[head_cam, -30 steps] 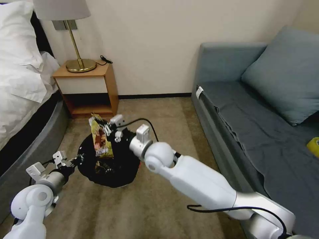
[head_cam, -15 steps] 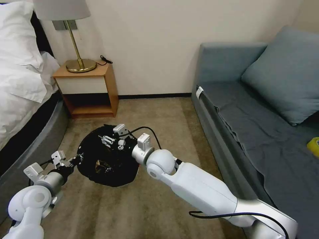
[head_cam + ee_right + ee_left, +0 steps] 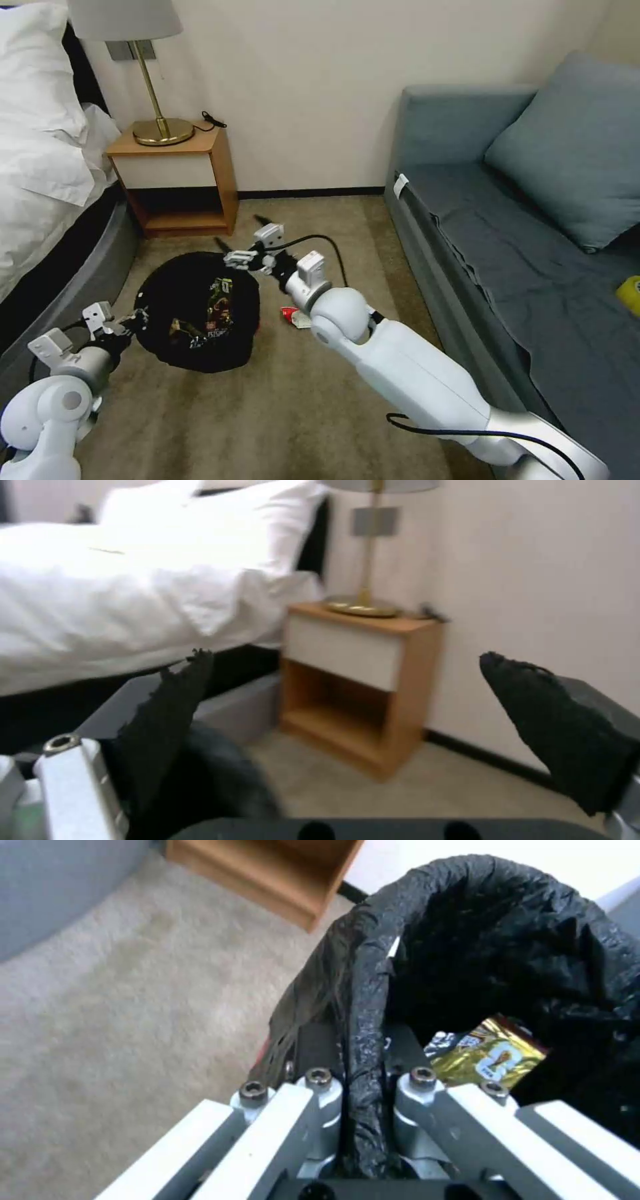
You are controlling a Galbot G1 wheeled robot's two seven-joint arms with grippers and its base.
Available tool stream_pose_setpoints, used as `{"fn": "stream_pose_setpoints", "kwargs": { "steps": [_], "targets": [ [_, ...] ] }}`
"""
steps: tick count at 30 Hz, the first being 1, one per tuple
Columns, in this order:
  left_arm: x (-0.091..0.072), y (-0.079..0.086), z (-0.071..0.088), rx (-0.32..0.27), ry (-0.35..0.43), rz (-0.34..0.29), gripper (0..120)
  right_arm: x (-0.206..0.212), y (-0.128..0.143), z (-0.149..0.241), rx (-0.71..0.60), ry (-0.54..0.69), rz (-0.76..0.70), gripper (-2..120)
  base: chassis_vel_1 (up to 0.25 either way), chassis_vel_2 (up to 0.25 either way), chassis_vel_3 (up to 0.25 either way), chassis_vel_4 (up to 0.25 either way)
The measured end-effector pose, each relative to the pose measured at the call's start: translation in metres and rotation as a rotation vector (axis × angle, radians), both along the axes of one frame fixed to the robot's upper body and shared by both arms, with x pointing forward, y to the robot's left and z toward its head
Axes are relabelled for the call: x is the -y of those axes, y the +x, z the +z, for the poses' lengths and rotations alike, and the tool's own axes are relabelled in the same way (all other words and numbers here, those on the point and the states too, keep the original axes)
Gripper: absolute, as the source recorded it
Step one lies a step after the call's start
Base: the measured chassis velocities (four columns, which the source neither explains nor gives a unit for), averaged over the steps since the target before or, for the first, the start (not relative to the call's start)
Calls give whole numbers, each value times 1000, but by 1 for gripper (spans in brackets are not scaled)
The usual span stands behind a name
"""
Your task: Pick up the trash bin, then pick up the garbage on the floor and place it into the trash bin.
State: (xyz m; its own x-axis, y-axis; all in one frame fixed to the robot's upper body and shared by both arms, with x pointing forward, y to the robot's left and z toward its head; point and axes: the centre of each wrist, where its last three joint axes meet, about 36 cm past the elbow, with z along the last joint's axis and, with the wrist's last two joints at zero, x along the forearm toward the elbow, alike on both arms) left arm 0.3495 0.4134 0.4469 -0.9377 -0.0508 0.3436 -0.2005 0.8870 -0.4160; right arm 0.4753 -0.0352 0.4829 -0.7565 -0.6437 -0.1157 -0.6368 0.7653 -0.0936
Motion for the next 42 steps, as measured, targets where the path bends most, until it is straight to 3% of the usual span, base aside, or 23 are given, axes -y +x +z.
{"fn": "stream_pose_setpoints", "kwargs": {
  "steps": [9, 20, 30, 42],
  "targets": [
    [-2, -22, 6, 19, 15, 39, 4, 38, -29, -28, 74, -114, -245, 100, 0, 0, 0, 0],
    [-7, -19, 15, 46, 31, 39, 4, 67, -59, -55, 17, -143, -426, 100, 0, 0, 0, 0],
    [-12, -18, 15, 53, 31, 50, 4, 85, -76, -62, -6, -171, -477, 100, 0, 0, 0, 0],
    [-16, -17, 17, 59, 33, 56, 4, 87, -76, -62, -18, -162, -469, 100, 0, 0, 0, 0]
  ]
}}
